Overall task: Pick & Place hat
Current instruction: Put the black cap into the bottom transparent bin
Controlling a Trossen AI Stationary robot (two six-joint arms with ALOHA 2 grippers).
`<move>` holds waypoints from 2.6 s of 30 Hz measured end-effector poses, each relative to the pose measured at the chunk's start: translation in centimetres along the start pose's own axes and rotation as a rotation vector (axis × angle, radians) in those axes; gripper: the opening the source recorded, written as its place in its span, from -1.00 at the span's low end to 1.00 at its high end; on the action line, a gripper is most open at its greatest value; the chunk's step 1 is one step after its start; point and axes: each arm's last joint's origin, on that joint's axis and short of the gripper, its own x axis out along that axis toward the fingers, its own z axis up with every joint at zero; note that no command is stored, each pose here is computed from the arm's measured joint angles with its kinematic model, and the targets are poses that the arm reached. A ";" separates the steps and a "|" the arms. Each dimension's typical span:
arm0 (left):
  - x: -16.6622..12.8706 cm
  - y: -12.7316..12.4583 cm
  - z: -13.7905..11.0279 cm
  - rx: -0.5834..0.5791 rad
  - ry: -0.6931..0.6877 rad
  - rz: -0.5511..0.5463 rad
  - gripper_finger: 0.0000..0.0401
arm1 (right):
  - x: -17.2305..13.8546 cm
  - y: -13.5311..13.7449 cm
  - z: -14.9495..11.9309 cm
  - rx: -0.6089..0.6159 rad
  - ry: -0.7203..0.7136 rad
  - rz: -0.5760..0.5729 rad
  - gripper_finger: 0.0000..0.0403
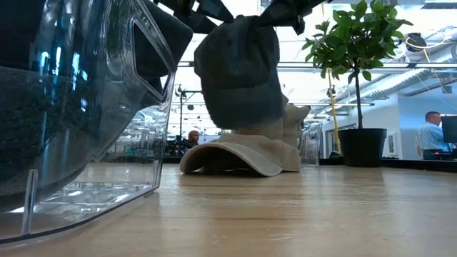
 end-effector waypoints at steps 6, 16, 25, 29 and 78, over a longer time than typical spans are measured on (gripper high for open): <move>-0.1 -0.1 0.0 0.001 0.008 -0.055 0.52 | 0.0 0.1 0.3 0.004 -0.028 0.004 -1.00; -0.1 -0.3 -0.7 0.004 0.081 -0.109 0.46 | -0.3 0.9 1.1 0.033 -0.124 0.039 -1.00; -0.1 -0.4 -0.6 0.006 0.065 -0.115 -0.64 | -0.2 0.9 1.0 0.142 -0.105 0.043 -0.96; -0.2 -0.6 -0.6 -0.045 0.074 -0.171 -0.92 | -0.2 0.8 0.2 0.192 -0.025 0.030 -0.84; -18.4 -19.1 2.4 0.037 -0.030 -0.452 -0.98 | -3.7 7.6 -10.2 0.320 0.488 -0.069 -0.99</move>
